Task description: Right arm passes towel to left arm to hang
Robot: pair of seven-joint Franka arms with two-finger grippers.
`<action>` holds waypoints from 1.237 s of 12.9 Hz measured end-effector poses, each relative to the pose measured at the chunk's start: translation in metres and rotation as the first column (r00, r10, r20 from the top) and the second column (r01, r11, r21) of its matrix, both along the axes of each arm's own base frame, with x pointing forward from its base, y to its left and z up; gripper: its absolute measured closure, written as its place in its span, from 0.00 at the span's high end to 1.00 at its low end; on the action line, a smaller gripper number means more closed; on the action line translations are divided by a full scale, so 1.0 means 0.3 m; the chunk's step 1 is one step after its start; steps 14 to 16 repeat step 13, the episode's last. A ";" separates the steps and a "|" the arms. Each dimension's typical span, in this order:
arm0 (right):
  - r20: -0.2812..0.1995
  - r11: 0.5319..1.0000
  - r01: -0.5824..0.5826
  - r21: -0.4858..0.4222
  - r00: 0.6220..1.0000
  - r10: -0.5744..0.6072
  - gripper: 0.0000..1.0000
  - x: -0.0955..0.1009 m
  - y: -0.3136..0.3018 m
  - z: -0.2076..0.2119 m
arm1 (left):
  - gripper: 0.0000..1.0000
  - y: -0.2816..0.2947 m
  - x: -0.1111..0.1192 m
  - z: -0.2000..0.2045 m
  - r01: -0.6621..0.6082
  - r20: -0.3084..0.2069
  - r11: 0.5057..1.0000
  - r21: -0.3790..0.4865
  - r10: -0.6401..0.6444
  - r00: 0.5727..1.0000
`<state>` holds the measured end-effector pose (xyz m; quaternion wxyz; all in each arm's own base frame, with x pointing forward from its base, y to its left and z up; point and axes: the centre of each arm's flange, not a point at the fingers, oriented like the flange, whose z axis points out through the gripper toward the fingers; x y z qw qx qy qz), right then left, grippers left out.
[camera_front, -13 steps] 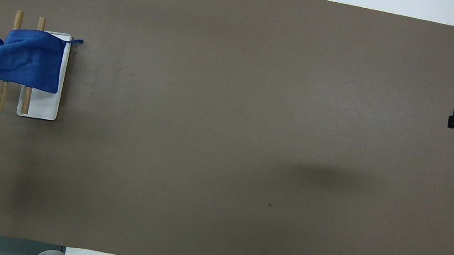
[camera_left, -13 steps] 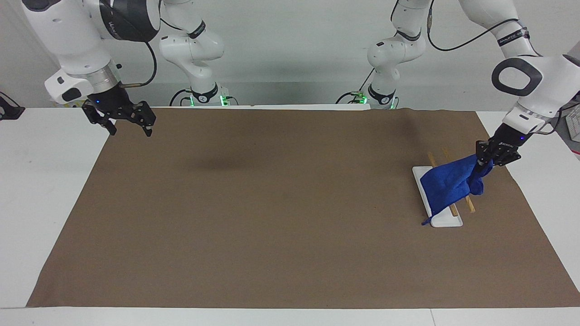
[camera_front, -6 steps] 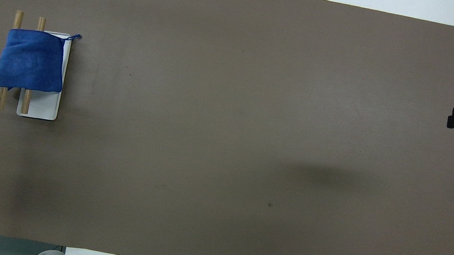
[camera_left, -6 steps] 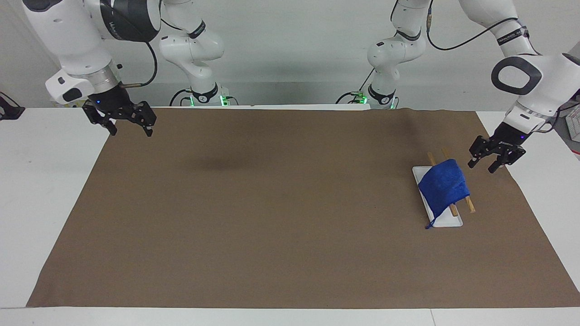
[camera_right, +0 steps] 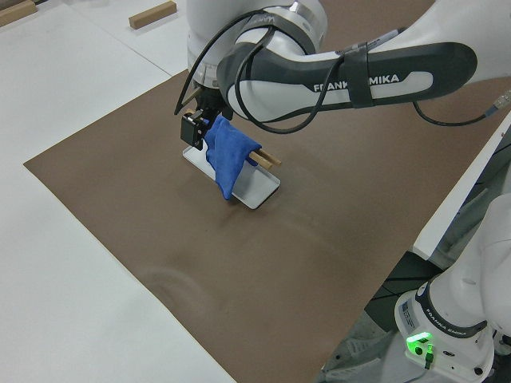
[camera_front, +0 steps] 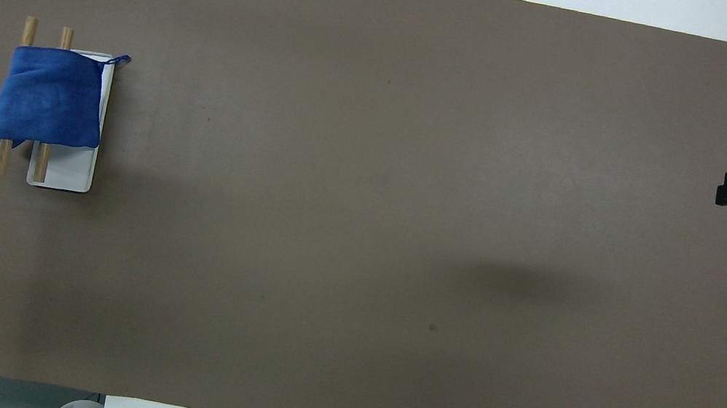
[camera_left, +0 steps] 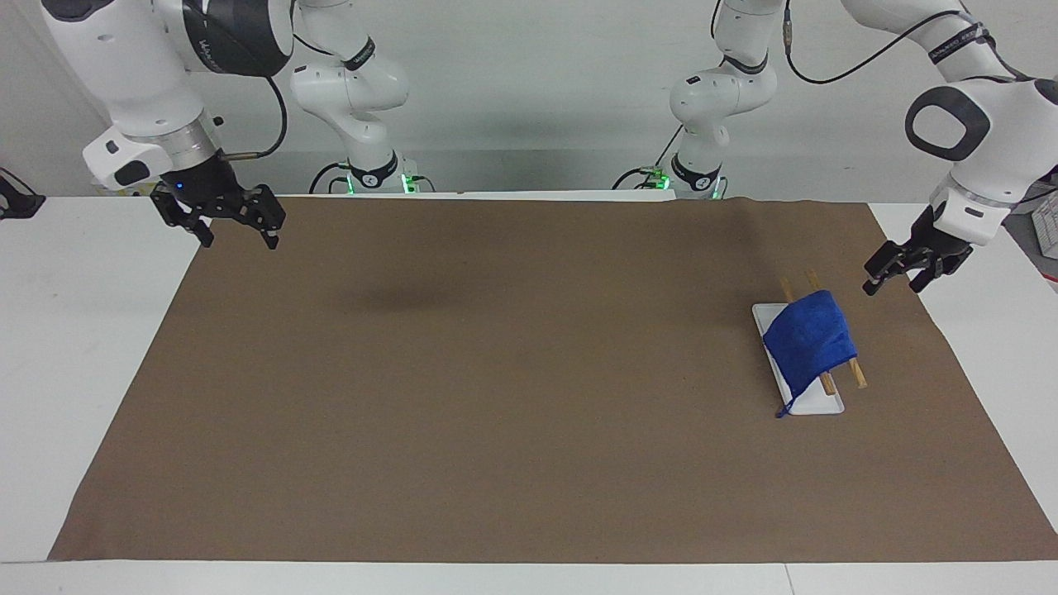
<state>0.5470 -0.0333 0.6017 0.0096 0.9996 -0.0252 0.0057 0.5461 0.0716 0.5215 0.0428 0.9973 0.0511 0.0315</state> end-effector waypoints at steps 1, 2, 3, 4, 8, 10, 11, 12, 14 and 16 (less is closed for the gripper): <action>-0.001 1.000 0.002 0.000 1.000 -0.002 1.00 -0.001 -0.002 0.000 | 1.00 -0.067 -0.001 0.041 -0.019 -0.045 1.000 -0.007 0.019 0.999; -0.001 1.000 0.003 0.000 1.000 -0.003 1.00 -0.001 -0.005 0.000 | 1.00 -0.138 -0.006 0.086 -0.015 -0.102 1.000 -0.009 0.014 0.995; -0.002 1.000 0.004 0.000 1.000 -0.004 1.00 -0.002 -0.006 0.000 | 1.00 -0.195 -0.013 0.132 0.004 -0.153 1.000 -0.009 -0.005 0.988; -0.002 1.000 0.004 0.000 1.000 -0.004 1.00 -0.002 -0.006 0.000 | 1.00 -0.240 -0.018 0.178 0.028 -0.198 1.000 -0.005 -0.028 0.980; -0.003 1.000 0.004 0.000 1.000 -0.004 1.00 -0.003 -0.006 -0.001 | 1.00 -0.327 0.015 0.256 0.092 -0.268 0.995 0.045 -0.077 0.960; -0.003 1.000 0.005 0.000 1.000 -0.005 1.00 -0.003 -0.006 -0.001 | 1.00 -0.330 0.011 0.254 0.094 -0.272 0.994 0.046 -0.079 0.959; -0.004 1.000 0.005 0.000 1.000 -0.005 1.00 -0.003 -0.006 -0.002 | 1.00 -0.334 0.008 0.257 0.097 -0.269 0.994 0.046 -0.081 0.960; -0.004 1.000 0.006 0.000 1.000 -0.006 1.00 -0.003 -0.006 -0.002 | 1.00 -0.347 0.001 0.258 0.104 -0.268 0.994 0.047 -0.088 0.959; -0.004 1.000 0.006 0.000 1.000 -0.006 1.00 -0.003 -0.006 -0.002 | 1.00 -0.360 -0.009 0.259 0.111 -0.267 0.993 0.047 -0.095 0.959; -0.004 1.000 0.006 0.000 1.000 -0.006 1.00 -0.003 -0.006 -0.002 | 1.00 -0.360 -0.009 0.259 0.111 -0.267 0.993 0.047 -0.095 0.959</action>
